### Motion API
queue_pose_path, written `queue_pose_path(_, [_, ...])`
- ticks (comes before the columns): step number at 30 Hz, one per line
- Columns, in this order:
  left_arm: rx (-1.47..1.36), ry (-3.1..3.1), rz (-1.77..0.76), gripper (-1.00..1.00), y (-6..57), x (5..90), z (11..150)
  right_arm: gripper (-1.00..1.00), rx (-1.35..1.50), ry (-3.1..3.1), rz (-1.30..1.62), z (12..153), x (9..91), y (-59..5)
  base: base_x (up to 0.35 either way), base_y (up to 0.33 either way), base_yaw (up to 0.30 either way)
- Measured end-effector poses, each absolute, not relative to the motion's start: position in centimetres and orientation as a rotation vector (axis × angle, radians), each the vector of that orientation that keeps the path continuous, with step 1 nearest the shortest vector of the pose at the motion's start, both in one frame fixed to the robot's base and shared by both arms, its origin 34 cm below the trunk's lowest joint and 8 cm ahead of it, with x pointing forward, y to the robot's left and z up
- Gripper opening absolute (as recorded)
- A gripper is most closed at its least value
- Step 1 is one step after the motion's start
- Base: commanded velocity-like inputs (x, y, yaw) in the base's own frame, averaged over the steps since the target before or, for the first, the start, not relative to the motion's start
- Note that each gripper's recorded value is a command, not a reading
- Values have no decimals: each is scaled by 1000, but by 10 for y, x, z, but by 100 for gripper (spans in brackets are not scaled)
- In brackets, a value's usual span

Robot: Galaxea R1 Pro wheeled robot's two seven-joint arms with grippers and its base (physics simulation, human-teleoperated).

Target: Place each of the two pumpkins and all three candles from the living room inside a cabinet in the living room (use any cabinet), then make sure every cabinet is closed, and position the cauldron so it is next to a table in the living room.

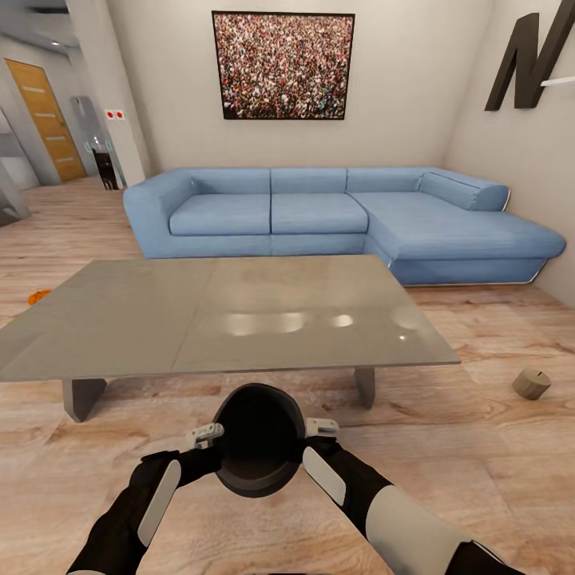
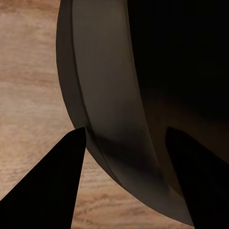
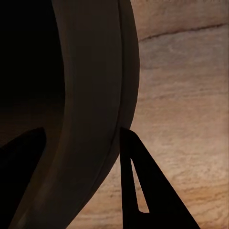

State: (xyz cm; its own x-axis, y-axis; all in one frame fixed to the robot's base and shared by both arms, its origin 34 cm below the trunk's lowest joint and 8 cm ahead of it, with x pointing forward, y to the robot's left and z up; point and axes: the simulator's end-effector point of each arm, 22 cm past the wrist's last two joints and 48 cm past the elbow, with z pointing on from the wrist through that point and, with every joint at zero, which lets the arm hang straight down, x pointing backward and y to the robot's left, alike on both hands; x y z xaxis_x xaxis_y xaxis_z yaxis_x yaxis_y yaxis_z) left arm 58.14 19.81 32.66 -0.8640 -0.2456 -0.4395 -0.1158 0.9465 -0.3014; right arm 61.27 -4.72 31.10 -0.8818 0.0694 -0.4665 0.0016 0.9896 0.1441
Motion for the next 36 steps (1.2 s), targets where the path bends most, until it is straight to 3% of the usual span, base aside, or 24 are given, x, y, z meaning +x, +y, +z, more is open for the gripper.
queue_pose_path(36, [-278,2697,-361,-100,198,564,282,-100,60,2731,194,264,594,-47,0,0,-34])
